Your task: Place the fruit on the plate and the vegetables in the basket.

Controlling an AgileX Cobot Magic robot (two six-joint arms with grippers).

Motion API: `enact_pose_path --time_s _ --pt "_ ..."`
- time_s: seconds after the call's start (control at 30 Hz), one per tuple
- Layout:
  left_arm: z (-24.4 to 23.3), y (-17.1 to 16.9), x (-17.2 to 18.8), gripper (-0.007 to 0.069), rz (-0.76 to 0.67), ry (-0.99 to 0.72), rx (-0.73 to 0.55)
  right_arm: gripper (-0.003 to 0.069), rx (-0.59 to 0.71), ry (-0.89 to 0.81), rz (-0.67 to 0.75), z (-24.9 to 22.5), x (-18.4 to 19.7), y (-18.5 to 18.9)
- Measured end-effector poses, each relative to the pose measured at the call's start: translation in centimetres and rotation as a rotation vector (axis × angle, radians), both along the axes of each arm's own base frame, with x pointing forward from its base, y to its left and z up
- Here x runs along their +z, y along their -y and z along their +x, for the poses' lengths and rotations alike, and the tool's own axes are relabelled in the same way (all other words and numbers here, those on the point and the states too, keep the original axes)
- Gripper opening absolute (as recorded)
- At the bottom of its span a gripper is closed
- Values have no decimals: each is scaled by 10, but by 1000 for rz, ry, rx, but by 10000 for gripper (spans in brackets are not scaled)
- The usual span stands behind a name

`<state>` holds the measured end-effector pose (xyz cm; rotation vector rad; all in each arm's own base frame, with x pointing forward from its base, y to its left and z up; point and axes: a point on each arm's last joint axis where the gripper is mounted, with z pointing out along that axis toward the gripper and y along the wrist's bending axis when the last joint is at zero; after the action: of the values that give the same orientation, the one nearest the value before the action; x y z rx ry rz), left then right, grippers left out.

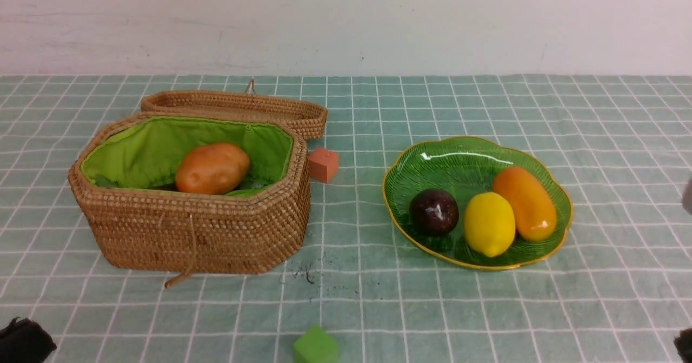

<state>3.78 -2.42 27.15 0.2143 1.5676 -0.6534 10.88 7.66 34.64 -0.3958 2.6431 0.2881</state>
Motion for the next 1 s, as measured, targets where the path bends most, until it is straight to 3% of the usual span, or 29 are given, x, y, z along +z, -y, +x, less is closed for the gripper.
enact_pose_path --time_s 0.6,0.73,0.87,0.9,0.97,1.0 --pt "0 0 -5 -2 20 -33 -2 1 -11 140 51 -34 6 30" --pt "0 0 -5 0 20 -32 -2 -18 -163 418 76 -33 -22 53" --pt "0 0 -5 3 22 -32 -2 -18 -297 664 54 -41 -80 70" --pt "0 0 -5 5 22 -32 -2 -18 -341 750 36 -47 -113 75" --pt "0 0 -5 6 22 -32 -2 -18 -371 779 34 -50 -129 76" --pt "0 0 -5 7 23 -33 -2 -18 -416 791 36 -52 -155 78"
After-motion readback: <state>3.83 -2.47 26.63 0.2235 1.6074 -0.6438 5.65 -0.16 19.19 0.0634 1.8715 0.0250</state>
